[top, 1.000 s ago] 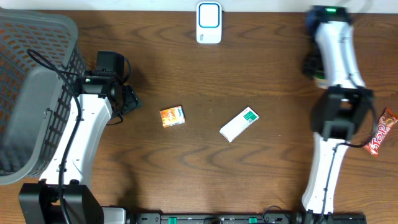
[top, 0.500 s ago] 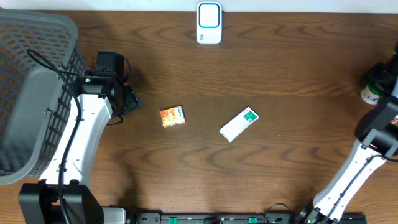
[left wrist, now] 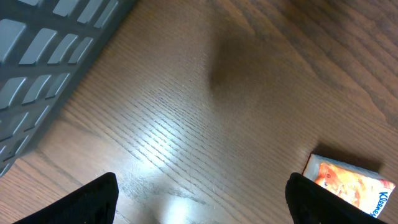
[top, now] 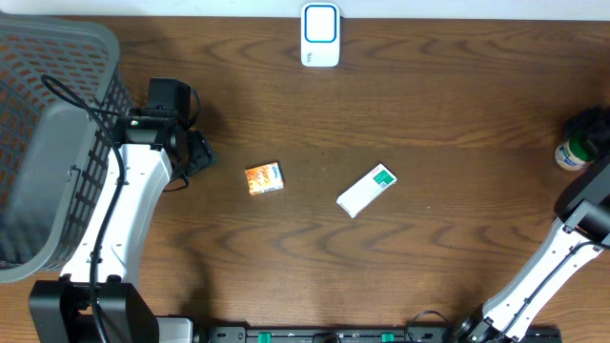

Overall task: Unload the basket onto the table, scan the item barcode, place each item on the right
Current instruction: 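Carry the bottle to the table's right edge and release it, then reach the right gripper to the white Panadol box and grasp it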

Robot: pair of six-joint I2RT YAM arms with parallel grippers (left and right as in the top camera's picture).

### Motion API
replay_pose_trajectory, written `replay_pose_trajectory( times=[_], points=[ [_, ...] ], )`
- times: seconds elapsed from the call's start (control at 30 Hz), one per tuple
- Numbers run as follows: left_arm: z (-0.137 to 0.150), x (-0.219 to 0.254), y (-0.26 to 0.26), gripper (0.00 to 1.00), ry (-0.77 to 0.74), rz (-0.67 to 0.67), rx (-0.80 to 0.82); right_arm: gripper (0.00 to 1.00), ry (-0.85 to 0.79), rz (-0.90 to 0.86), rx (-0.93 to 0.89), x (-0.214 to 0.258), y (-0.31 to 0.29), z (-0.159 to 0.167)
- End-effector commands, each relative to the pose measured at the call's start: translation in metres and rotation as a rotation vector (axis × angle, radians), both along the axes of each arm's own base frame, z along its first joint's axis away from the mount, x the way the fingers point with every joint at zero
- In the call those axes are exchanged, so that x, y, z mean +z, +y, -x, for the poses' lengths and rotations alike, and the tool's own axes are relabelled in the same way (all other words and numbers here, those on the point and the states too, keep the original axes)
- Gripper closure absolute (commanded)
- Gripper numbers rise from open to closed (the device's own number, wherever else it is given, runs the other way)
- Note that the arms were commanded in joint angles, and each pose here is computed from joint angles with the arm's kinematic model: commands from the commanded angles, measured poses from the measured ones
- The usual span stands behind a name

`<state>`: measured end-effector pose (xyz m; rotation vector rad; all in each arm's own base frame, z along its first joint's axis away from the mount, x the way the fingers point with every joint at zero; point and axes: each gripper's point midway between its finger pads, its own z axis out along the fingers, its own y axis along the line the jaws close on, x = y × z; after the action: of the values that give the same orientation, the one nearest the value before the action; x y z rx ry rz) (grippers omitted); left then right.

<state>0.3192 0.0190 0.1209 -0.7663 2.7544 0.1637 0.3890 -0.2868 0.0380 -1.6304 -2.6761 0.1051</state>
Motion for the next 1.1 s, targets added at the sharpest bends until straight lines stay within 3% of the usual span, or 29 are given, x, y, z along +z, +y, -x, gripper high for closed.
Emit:
replay_pose_trajectory(
  times=[0.0,0.07,0.23,0.4,0.63,0.77,0.87,1.07],
  points=[
    [0.002,-0.002,0.003,0.14,0.008,-0.014,0.003,0.11,0.018,-0.014,0.027,-0.003,0.001,0.010],
    [0.002,-0.002,0.003,0.14,0.008,-0.014,0.003,0.01,-0.011,-0.041,0.042,0.002,0.006,0.005],
    [0.002,-0.002,0.003,0.14,0.008,-0.014,0.003,0.01,-0.094,0.007,0.042,0.046,0.002,-0.004],
    [0.002,-0.002,0.003,0.14,0.008,-0.014,0.003,0.01,-0.249,0.089,0.008,0.128,0.008,-0.008],
    [0.002,-0.002,0.003,0.14,0.008,-0.013,0.003,0.01,-0.375,0.029,0.024,0.211,0.083,0.005],
    [0.002,-0.002,0.003,0.14,0.008,-0.014,0.003,0.01,-0.338,-0.142,0.171,0.223,0.164,0.015],
    [0.002,-0.002,0.003,0.14,0.008,-0.014,0.003,0.01,-0.361,-0.252,0.377,0.222,0.220,0.004],
    [0.002,-0.002,0.003,0.14,0.008,-0.014,0.003,0.01,-0.203,-0.301,0.433,0.190,0.293,0.012]
  ],
)
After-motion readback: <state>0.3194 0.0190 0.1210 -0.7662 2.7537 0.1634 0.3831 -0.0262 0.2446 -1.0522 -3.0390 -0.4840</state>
